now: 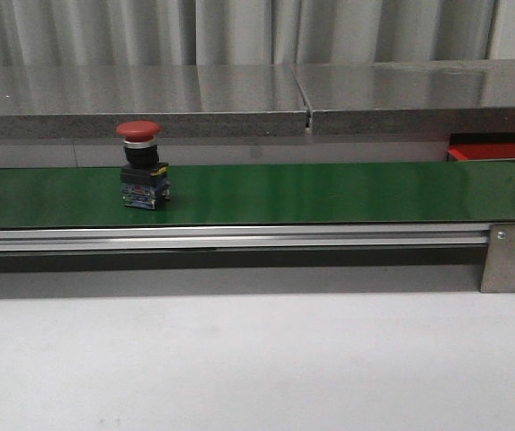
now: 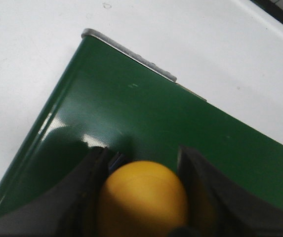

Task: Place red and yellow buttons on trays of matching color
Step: 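Carry the yellow button onto the belt and release it, left gripper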

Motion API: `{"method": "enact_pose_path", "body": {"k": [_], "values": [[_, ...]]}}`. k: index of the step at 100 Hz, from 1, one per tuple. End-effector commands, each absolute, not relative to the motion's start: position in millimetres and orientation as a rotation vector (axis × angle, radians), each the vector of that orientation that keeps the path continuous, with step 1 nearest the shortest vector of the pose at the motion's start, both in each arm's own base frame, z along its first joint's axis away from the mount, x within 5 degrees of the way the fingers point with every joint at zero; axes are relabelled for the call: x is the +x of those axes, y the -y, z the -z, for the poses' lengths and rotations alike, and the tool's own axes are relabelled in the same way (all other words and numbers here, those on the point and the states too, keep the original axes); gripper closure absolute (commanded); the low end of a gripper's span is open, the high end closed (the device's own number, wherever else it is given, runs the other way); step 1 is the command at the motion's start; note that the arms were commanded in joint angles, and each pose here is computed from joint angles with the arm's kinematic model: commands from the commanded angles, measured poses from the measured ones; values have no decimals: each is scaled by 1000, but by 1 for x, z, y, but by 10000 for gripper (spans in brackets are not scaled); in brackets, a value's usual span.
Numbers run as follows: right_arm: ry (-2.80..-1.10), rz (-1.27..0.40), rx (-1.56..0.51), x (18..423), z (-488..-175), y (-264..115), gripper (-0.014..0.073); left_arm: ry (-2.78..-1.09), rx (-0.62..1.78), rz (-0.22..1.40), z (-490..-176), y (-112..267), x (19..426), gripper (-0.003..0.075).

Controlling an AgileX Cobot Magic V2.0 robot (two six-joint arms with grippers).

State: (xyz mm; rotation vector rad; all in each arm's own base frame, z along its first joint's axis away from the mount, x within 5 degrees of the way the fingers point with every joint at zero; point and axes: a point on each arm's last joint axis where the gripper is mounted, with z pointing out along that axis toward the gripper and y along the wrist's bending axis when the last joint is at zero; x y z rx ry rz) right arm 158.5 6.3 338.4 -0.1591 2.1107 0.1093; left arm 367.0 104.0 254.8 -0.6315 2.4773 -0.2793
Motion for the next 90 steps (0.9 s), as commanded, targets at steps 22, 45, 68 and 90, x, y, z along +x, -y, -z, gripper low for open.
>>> {"method": "enact_pose_path", "body": {"k": [22,45,68,90], "values": [[-2015,-85,-147,159,-355,-5,663,-2363,-609,271,-282,-102,369,738],[-2015,-85,-147,159,-355,-5,663,-2384,-614,277,-276,-102,370,599],[-2015,-85,-147,159,-355,-5,663,-2383,-618,284,-276,-101,370,169],[-2015,-85,-147,159,-355,-5,663,-2375,-622,321,-284,-100,372,48]]}}
